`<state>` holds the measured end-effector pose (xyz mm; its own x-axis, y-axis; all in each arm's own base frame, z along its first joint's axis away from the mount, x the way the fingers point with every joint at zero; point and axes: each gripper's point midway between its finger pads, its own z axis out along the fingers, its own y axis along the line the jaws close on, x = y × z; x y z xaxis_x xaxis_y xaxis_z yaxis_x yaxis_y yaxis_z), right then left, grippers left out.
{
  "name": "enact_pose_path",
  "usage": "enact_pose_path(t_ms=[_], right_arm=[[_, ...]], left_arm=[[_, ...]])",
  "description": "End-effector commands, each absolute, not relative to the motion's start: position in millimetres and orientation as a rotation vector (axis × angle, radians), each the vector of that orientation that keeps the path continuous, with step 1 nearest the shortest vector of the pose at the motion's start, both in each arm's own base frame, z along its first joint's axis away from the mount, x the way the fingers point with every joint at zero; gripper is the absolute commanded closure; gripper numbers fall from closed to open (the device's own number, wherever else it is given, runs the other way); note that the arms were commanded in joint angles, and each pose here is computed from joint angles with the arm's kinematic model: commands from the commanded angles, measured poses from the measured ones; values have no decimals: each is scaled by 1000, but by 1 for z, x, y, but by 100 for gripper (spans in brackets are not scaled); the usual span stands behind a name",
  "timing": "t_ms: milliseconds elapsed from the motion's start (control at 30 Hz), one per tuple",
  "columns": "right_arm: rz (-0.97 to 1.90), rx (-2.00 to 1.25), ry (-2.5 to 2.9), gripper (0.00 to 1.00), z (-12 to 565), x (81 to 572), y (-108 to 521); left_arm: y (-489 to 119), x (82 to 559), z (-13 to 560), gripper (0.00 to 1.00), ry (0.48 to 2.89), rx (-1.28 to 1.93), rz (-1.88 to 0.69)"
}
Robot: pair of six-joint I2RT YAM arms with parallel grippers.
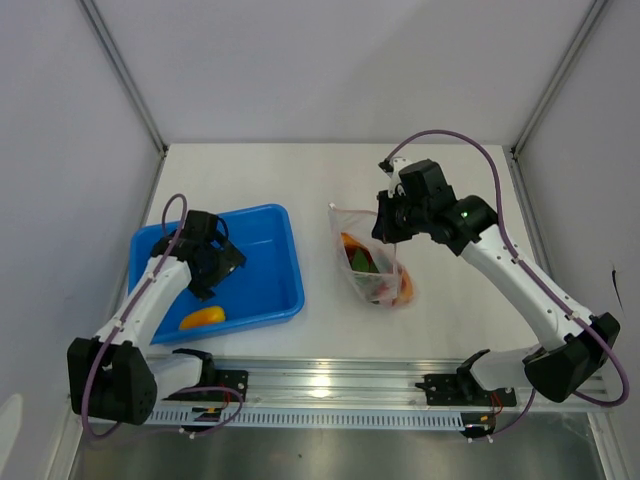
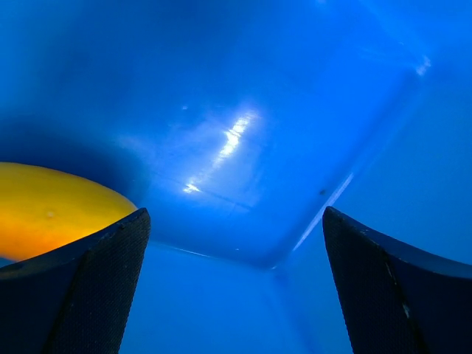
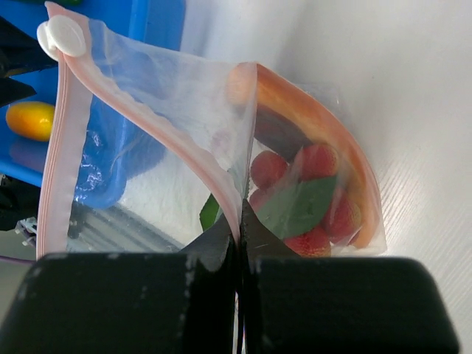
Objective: Place the food in the zip-top bag and seal the zipper
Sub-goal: Pick up the fake vegetable from the bin.
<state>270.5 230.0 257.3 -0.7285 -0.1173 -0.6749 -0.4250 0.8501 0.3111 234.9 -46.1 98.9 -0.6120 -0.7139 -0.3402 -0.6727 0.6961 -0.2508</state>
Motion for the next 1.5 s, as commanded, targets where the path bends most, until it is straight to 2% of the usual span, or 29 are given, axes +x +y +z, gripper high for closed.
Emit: enact_pose_path(t_ms=[0, 200, 300, 467, 700, 900, 1200, 1467], right_arm=[[598, -428, 2279, 100, 280, 277, 232], [687, -383, 2317, 100, 291, 266, 238], [691, -367, 2363, 100, 288, 263, 238], [671, -337, 2459, 100, 272, 264, 238], [699, -294, 2497, 100, 263, 269, 244], [723, -270, 2511, 100, 255, 286, 238], [746, -332, 2514, 100, 247, 286, 243], [743, -326, 2504, 100, 248, 288, 238]], left_arm=[[-37, 237, 97, 1, 2514, -1141, -114], [-39, 229, 87, 1, 2568, -1165, -125], [-44, 232, 82, 1, 2623, -1066, -170], [-15, 221, 65, 2, 2688, -1039, 105], [17, 253, 68, 3, 2543, -1257, 31], [34, 289, 74, 4, 2426, -1257, -9], [72, 310, 83, 4, 2210, -1458, -72], [77, 333, 71, 4, 2140, -1570, -115]])
